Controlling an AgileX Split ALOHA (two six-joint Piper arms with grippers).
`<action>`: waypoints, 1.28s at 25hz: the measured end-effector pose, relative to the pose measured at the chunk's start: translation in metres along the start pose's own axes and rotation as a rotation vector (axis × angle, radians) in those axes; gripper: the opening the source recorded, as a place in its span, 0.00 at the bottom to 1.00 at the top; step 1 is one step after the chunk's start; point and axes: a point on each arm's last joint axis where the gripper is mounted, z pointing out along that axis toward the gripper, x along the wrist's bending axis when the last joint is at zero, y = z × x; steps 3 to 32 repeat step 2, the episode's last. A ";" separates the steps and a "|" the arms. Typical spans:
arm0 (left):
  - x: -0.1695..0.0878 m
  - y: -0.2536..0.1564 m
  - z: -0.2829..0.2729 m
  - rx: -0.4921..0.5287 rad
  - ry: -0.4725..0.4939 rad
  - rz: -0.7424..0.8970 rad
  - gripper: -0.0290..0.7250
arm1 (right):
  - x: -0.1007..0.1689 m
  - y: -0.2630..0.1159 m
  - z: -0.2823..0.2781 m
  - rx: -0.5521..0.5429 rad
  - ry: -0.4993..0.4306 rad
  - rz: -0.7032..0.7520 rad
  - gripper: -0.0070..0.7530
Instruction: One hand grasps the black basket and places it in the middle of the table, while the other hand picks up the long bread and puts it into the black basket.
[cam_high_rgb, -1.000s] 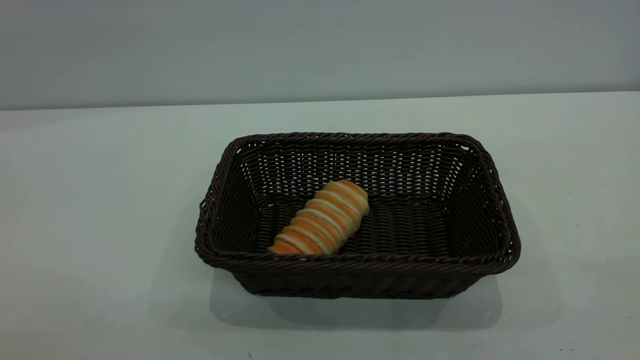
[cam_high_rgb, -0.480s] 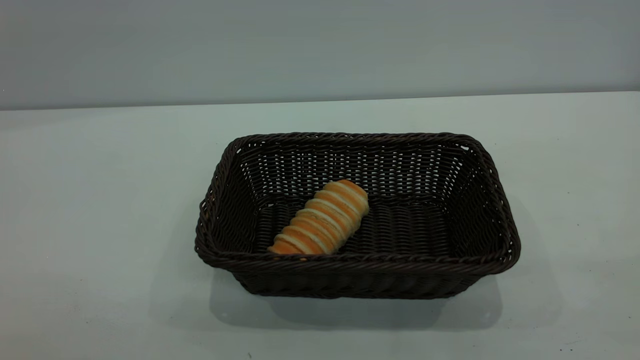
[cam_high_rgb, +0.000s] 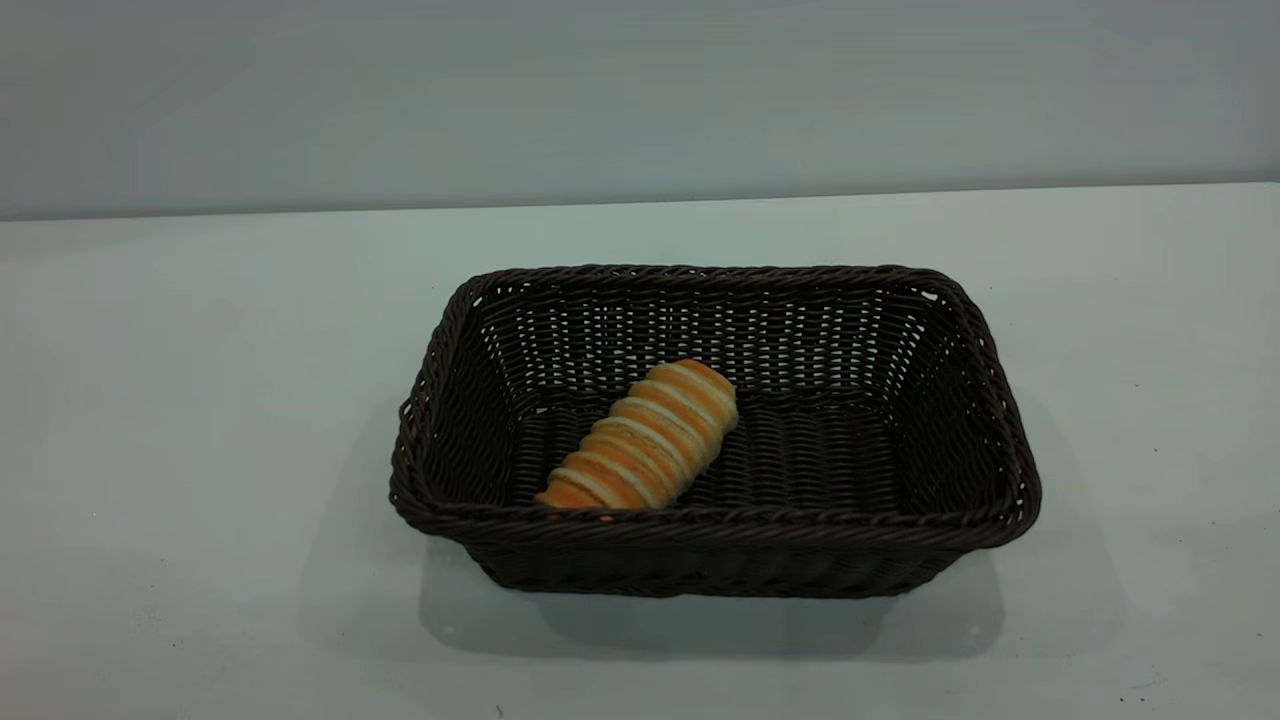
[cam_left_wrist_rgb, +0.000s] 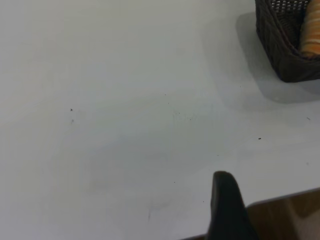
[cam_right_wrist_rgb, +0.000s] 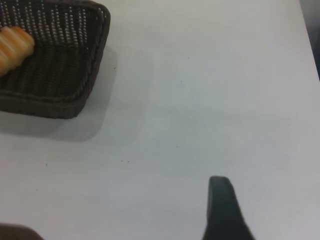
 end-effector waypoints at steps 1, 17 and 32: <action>0.000 0.000 0.000 0.000 0.000 0.000 0.68 | 0.000 0.000 0.000 0.000 0.000 0.000 0.63; 0.000 0.000 0.000 0.000 0.000 0.000 0.68 | 0.000 0.000 0.000 0.000 0.000 0.000 0.63; 0.000 0.000 0.000 0.000 0.000 0.000 0.68 | 0.000 0.000 0.000 0.000 0.000 0.000 0.63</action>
